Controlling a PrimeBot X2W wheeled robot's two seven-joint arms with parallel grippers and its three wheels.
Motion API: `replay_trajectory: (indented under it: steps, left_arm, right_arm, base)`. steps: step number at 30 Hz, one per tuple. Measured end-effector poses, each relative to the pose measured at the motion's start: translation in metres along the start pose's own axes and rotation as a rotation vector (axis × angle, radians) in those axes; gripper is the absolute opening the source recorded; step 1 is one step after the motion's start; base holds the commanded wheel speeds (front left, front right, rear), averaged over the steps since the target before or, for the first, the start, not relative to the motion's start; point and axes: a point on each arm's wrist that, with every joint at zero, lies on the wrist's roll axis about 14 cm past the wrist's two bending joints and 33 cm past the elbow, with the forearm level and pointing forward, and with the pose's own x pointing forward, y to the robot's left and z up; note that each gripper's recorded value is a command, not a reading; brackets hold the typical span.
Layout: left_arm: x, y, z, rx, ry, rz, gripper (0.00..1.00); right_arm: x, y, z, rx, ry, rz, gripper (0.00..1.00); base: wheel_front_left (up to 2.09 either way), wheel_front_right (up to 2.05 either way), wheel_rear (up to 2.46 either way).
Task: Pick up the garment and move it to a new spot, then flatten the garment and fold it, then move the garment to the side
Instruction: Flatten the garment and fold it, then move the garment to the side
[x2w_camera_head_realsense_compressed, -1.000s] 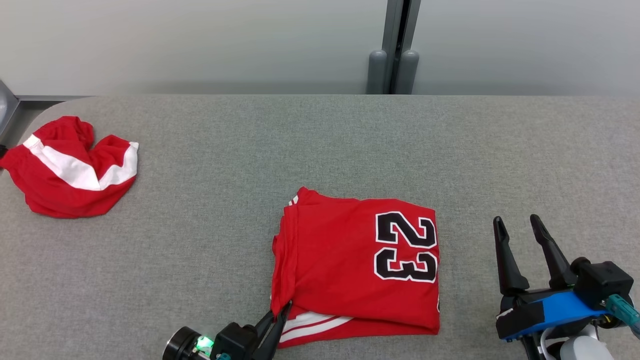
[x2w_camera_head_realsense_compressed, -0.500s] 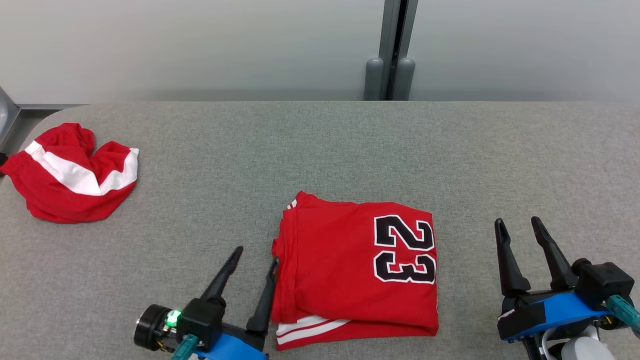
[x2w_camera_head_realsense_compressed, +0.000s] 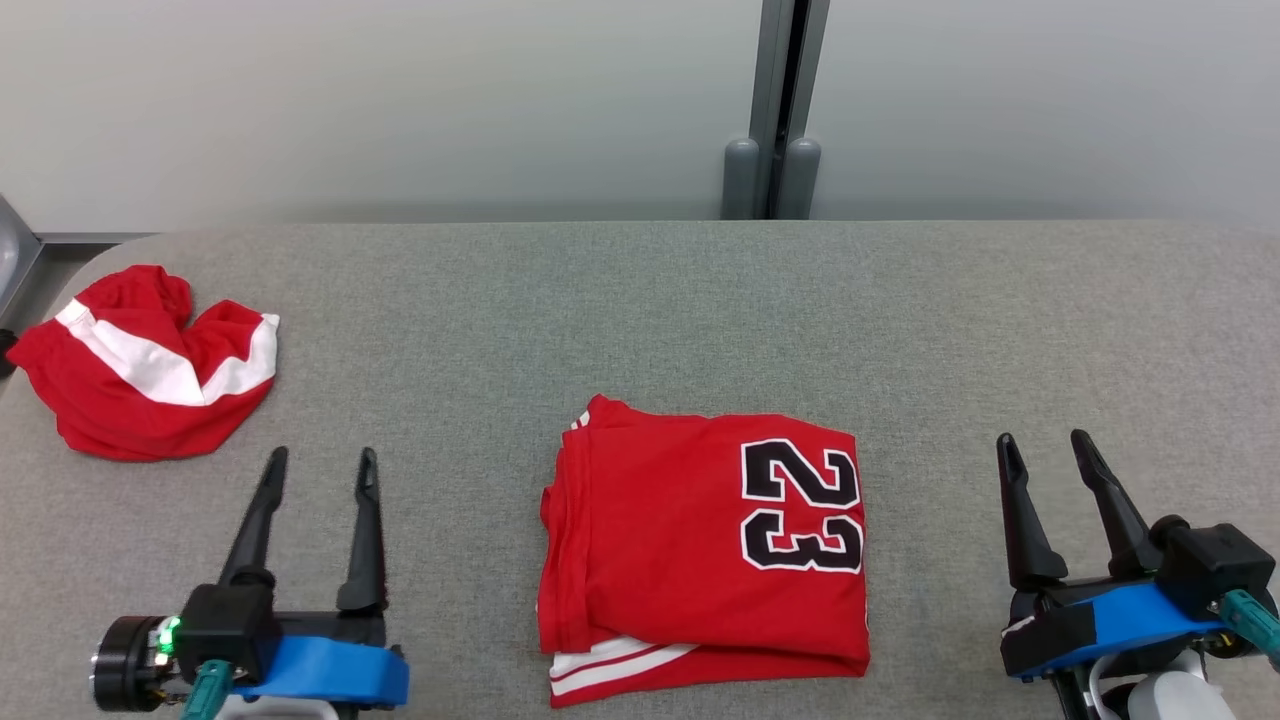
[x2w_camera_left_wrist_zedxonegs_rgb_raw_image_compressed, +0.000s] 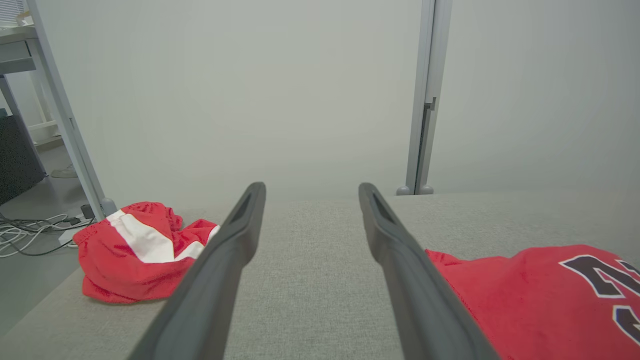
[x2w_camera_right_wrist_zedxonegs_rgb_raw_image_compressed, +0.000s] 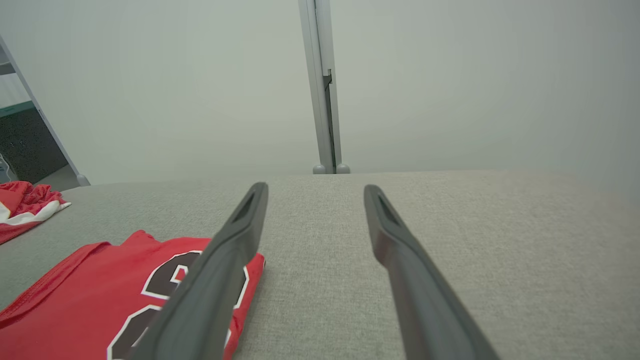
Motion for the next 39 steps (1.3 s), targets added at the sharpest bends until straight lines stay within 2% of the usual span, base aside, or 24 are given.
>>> replay_trajectory:
  steps: [6,12,20,39]
  left_arm:
    - [-0.008,0.027,0.005,0.049,-0.013,0.075,1.00]
    - [-0.016,0.043,0.012,0.050,-0.029,0.117,1.00]
    - [-0.024,0.038,0.008,0.030,-0.020,0.100,1.00]
    - [-0.026,0.041,-0.008,0.034,0.033,0.098,1.00]
  right_arm:
    - [-0.006,-0.006,0.007,-0.012,-0.022,-0.021,1.00]
    - [-0.013,-0.005,0.014,-0.019,-0.036,-0.028,1.00]
    - [-0.026,0.000,0.011,-0.029,-0.005,-0.027,1.00]
    - [-0.029,0.002,0.003,-0.028,0.035,-0.029,1.00]
  base:
    - [0.00,0.00,0.00]
    - [0.00,0.00,0.00]
    - [0.00,0.00,0.00]
    - [0.00,0.00,0.00]
